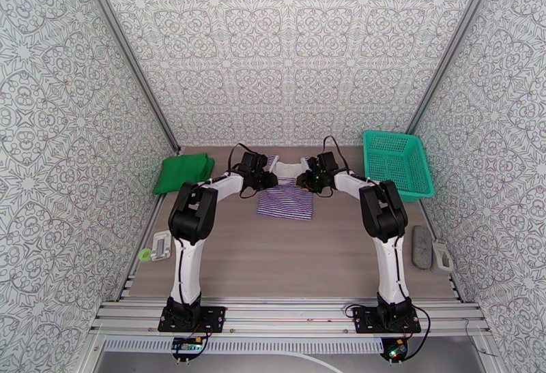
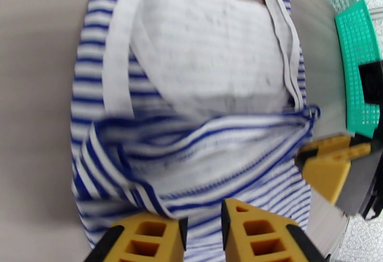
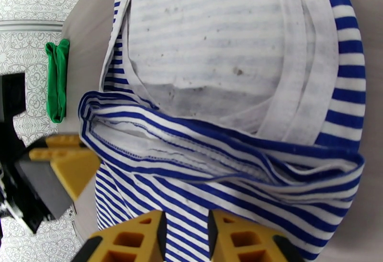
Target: Fold and stack the mixed laundry pile
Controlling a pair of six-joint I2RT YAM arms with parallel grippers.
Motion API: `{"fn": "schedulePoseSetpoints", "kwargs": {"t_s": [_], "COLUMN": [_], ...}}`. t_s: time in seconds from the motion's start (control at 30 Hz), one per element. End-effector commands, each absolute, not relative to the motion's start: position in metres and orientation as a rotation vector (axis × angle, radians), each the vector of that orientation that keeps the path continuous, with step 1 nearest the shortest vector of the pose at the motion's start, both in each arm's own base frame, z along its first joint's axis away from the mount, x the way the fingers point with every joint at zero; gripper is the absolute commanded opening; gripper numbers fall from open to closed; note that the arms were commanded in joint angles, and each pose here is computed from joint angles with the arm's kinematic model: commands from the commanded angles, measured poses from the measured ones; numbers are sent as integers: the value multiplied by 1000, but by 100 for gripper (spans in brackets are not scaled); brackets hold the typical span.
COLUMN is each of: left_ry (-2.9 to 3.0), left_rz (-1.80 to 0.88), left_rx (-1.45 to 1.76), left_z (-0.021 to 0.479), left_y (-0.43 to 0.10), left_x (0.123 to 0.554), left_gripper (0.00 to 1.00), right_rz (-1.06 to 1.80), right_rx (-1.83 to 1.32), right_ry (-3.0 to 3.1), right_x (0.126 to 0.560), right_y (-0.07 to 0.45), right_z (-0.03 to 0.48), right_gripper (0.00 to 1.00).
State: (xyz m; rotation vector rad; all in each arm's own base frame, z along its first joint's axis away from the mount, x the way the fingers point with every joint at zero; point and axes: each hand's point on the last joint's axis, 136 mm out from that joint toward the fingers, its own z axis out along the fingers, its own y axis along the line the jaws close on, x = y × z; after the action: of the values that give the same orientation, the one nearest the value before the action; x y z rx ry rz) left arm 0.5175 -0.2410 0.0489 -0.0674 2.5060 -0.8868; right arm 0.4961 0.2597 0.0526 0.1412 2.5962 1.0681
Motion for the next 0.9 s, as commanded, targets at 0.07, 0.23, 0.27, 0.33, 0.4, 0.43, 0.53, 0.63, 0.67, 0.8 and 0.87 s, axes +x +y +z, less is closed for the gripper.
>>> {"fn": "schedulePoseSetpoints", "kwargs": {"t_s": [0.07, 0.23, 0.27, 0.33, 0.4, 0.43, 0.53, 0.63, 0.67, 0.8, 0.87], "left_ry": [2444, 2422, 2415, 2401, 2380, 2363, 2322, 2338, 2359, 2483, 2517], "left_rz": [-927, -935, -935, -931, -945, -951, -956, -898, -870, -757, -738], "left_rx": [-151, -215, -220, -228, -226, -215, -173, -167, -165, -166, -174], "left_z": [45, 39, 41, 46, 58, 68, 103, 120, 122, 107, 100], "left_y": [-227, -213, -211, -207, -205, -206, -206, -195, -190, -169, -159], "left_x": [545, 556, 557, 559, 560, 559, 549, 523, 511, 458, 433], "left_gripper": [34, 37, 37, 37, 38, 40, 43, 47, 49, 57, 59], "right_rz": [1007, 973, 965, 947, 934, 928, 923, 888, 870, 829, 892], "right_rx": [129, 123, 121, 117, 118, 121, 137, 141, 151, 182, 212], "right_ry": [2599, 2610, 2610, 2606, 2607, 2609, 2629, 2667, 2686, 2746, 2754], "right_x": [502, 494, 491, 486, 478, 472, 451, 423, 412, 374, 357], "right_y": [252, 244, 243, 239, 235, 232, 227, 219, 214, 197, 197], "right_z": [58, 65, 68, 75, 82, 86, 90, 89, 86, 76, 71], "right_gripper": [30, 30, 30, 30, 31, 31, 32, 35, 36, 44, 46]}}
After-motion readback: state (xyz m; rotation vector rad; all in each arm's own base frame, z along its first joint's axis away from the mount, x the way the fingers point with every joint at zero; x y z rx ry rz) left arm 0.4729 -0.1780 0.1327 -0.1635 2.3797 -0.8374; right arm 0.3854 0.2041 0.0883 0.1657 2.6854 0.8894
